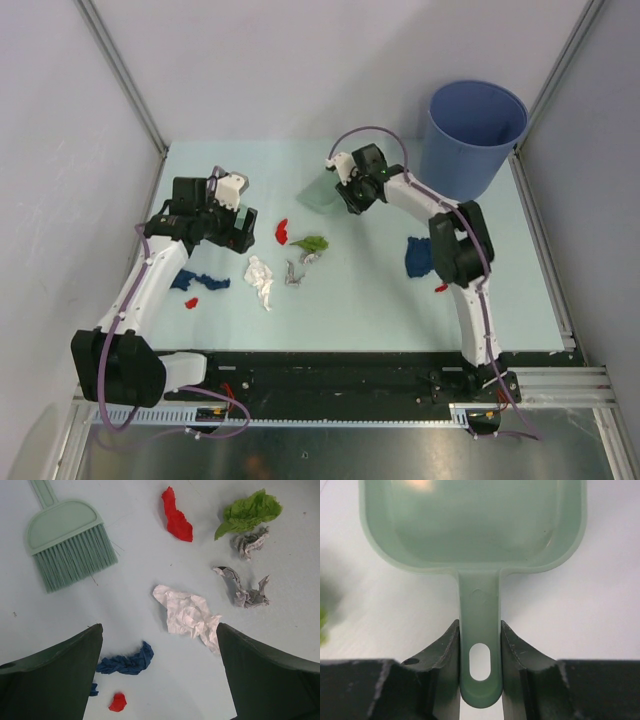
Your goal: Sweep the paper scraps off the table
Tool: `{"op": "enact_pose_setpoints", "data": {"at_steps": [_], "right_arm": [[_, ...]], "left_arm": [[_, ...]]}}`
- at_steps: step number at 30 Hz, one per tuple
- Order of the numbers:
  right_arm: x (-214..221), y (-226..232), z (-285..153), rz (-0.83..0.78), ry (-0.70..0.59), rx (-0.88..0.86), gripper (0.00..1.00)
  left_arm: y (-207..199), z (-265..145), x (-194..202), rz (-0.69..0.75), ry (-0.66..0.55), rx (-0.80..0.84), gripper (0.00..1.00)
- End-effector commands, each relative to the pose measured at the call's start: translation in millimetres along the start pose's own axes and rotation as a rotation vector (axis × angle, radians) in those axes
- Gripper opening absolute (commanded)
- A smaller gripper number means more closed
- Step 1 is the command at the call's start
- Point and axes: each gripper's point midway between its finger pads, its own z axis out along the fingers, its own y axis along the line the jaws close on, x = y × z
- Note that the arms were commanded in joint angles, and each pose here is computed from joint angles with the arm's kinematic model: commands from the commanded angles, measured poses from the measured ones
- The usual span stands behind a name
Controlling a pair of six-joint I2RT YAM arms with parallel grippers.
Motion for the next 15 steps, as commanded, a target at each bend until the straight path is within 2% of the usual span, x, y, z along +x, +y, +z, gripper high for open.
{"op": "enact_pose_setpoints", "data": {"at_steps": [1, 6, 7, 9, 10, 12, 13, 15], "right_arm": [[-36, 14, -99, 0.102, -0.1, 0.166, 0.0], [30, 67, -157, 0.259, -0.024, 0.165, 0.0], [37, 77, -163, 0.297, -0.013, 0.167, 0.0], [64, 97, -177, 0.3, 0.035, 0.166, 0.0], [73, 101, -182, 0.304, 0.054, 0.192, 0.0], [94, 131, -190, 0.277, 0.108, 0.167, 0.0], [100, 139, -194, 0.272, 0.124, 0.17, 0.0], [124, 160, -199, 0.262, 0.18, 0.153, 0.0]], "left_arm": [[3, -7, -26, 0.016, -0.053, -0.009, 1.0], [52, 15, -54, -0.053, -0.005, -0.193, 0.95], [64, 31, -65, -0.068, 0.014, -0.213, 0.93], [81, 46, -76, -0.097, 0.03, -0.263, 0.89], [91, 51, -95, -0.102, 0.002, -0.277, 0.88], [113, 86, -87, -0.112, 0.079, -0.331, 0.86], [122, 90, -100, -0.111, 0.058, -0.348, 0.85], [130, 123, -85, -0.103, 0.13, -0.339, 0.83]]}}
